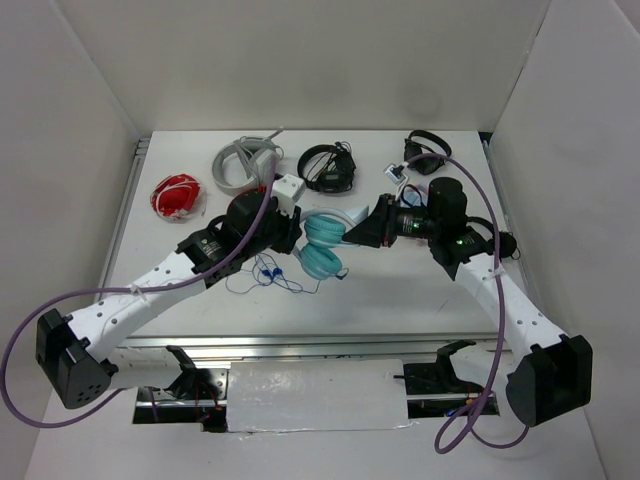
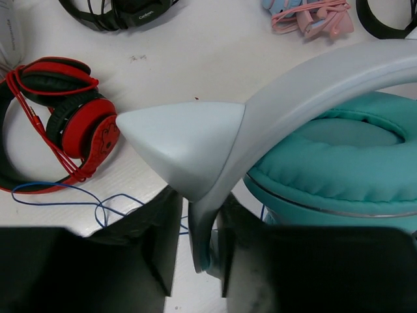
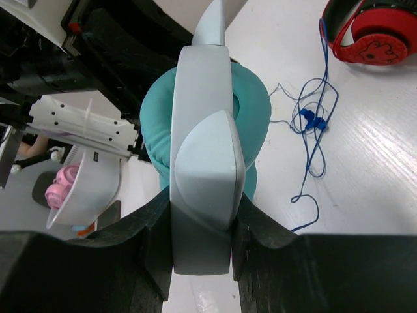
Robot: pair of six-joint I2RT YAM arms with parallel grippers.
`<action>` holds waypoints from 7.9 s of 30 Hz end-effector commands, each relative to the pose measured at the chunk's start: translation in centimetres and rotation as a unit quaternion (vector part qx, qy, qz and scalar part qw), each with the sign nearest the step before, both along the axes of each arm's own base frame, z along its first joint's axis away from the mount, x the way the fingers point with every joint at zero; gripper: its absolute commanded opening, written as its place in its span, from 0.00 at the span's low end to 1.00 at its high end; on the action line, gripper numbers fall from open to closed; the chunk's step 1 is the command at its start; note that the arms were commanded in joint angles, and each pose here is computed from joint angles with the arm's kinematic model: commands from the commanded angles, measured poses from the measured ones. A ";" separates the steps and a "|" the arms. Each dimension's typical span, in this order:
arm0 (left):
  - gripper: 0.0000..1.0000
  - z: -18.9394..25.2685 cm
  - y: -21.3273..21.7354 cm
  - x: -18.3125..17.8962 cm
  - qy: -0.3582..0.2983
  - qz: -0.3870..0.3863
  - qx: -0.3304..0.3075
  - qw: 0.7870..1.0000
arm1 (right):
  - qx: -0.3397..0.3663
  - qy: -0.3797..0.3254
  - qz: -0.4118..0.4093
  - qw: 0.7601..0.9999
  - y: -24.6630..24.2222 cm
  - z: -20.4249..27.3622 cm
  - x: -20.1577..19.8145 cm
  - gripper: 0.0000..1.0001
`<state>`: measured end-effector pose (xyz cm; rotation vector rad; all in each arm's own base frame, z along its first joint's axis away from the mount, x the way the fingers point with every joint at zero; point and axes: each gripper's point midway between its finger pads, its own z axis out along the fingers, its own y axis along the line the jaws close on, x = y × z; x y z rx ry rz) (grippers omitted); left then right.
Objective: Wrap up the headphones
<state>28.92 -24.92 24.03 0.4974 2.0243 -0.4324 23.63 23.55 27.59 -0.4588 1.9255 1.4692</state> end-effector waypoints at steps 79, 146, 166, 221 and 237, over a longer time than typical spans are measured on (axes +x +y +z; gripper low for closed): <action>0.00 33.2 11.0 -2.0 -0.242 0.159 -0.208 0.934 | 0.137 -0.362 -0.141 0.911 3.0 3.2 4.2 0.00; 0.00 -4.8 11.5 7.4 0.087 0.390 0.145 0.905 | -0.185 -0.228 -0.048 0.955 3.2 7.0 -4.4 0.00; 0.00 12.1 11.0 9.6 0.009 0.290 -0.127 0.949 | -0.111 -0.187 0.000 0.976 7.4 -5.9 -4.0 0.02; 0.00 -6.9 2.4 -4.8 0.081 0.154 0.193 0.966 | -0.133 -0.374 -0.277 0.875 -6.6 10.7 15.8 0.00; 0.00 -6.3 12.0 6.4 0.134 0.413 0.158 0.887 | -0.056 -0.428 -0.176 0.885 -1.3 16.3 -1.0 0.00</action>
